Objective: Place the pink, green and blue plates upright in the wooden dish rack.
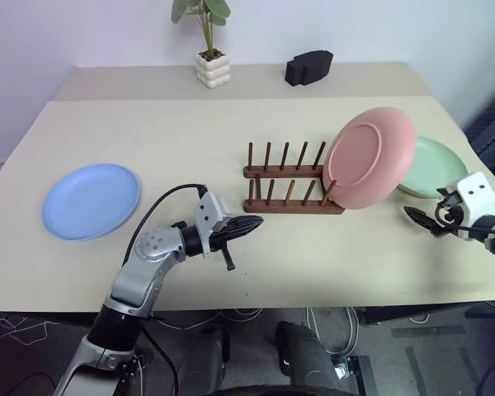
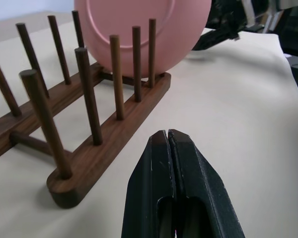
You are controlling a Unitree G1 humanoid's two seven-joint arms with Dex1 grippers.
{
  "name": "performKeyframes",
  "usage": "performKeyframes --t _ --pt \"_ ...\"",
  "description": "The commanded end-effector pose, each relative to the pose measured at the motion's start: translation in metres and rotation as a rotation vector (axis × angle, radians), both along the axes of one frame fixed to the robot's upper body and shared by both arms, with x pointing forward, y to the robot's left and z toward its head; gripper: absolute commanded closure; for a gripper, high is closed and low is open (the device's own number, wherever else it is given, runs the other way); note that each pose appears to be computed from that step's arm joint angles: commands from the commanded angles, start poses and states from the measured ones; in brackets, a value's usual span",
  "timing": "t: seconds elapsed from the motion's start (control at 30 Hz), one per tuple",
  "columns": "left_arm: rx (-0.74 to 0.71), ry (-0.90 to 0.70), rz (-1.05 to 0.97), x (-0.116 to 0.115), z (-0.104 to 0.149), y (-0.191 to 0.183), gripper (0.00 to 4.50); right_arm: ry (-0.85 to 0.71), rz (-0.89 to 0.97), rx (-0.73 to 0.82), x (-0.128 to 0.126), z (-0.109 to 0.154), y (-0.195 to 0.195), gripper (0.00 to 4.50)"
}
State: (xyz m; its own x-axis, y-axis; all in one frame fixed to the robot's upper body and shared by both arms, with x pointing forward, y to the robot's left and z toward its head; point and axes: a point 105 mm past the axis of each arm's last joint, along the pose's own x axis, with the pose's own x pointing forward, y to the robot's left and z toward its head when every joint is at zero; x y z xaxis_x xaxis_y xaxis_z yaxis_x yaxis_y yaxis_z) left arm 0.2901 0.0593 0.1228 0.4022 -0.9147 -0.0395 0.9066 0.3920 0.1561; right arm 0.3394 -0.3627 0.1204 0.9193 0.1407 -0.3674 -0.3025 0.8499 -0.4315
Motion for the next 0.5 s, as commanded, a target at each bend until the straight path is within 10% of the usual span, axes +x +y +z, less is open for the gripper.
performKeyframes --t 0.03,0.17,0.43,0.5 --pt "-0.020 -0.025 -0.018 -0.003 0.007 -0.002 4.50 -0.019 0.009 -0.079 0.011 -0.001 -0.001 0.06" --pt "-0.022 -0.018 -0.018 -0.004 0.003 -0.002 4.50 0.016 0.014 -0.117 0.021 -0.015 0.000 0.56" --pt "-0.024 -0.015 -0.013 -0.005 0.000 -0.002 4.50 0.004 -0.012 -0.135 0.025 -0.021 -0.003 4.42" --pt "-0.025 -0.012 -0.011 -0.005 -0.001 -0.001 4.50 -0.030 -0.030 -0.140 0.024 -0.018 -0.005 4.47"
